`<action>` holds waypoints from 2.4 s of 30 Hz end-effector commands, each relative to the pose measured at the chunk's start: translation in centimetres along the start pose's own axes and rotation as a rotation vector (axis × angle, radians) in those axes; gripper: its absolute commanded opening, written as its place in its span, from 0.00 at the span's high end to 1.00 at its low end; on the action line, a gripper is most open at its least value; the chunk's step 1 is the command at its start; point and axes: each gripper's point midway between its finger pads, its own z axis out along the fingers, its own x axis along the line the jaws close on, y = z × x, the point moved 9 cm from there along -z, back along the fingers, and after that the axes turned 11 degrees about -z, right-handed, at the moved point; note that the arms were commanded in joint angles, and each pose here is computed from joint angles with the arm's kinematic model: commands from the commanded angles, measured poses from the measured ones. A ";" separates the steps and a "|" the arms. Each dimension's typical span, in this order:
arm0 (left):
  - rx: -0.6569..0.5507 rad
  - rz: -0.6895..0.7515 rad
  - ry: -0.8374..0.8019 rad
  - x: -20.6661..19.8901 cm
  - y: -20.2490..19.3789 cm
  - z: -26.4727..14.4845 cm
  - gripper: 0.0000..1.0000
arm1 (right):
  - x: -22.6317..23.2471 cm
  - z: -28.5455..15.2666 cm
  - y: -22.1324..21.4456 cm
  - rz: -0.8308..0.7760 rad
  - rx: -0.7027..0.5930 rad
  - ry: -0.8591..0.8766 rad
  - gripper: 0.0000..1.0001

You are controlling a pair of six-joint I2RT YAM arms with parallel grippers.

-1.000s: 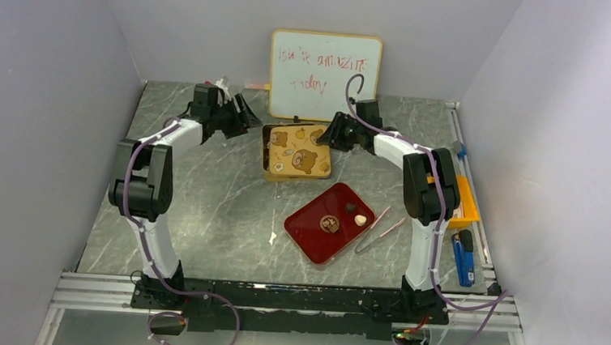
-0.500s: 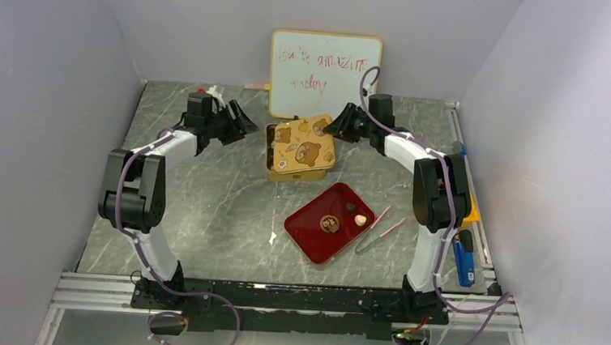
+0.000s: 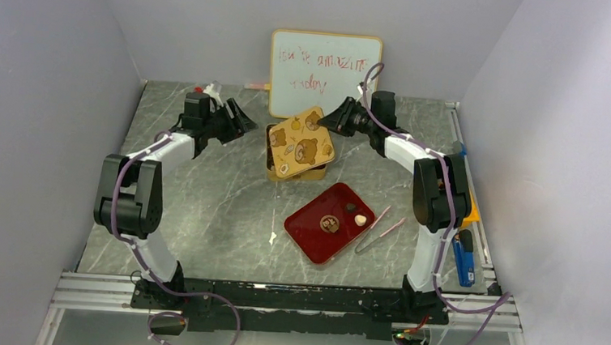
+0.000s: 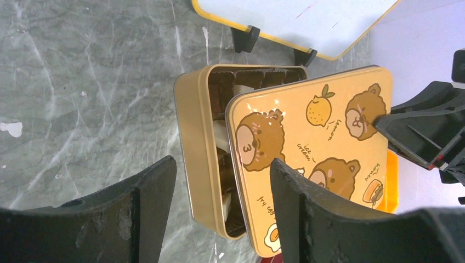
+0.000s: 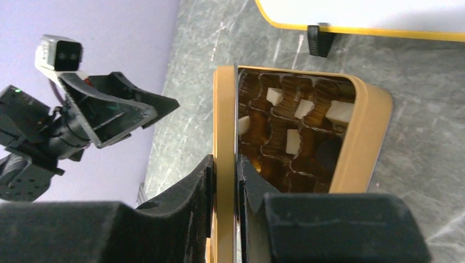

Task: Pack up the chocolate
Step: Close the box lid on the packing box.

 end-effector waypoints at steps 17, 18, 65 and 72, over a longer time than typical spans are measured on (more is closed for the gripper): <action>-0.065 -0.005 -0.060 -1.9 0.6 -1.9 0.33 | 3.5 0.1 2.2 0.059 -0.105 0.290 1.00; -0.064 -0.007 -0.061 -1.9 0.6 -1.9 0.33 | 3.6 0.2 2.1 0.065 -0.106 0.299 1.00; -0.044 -0.014 -0.117 -1.1 -0.4 -1.6 0.34 | 3.7 4.0 -1.8 0.231 -0.318 0.330 1.00; -0.024 -0.010 -0.118 -0.8 -0.9 -1.0 0.34 | 2.4 4.1 -1.6 0.240 -0.328 0.325 1.00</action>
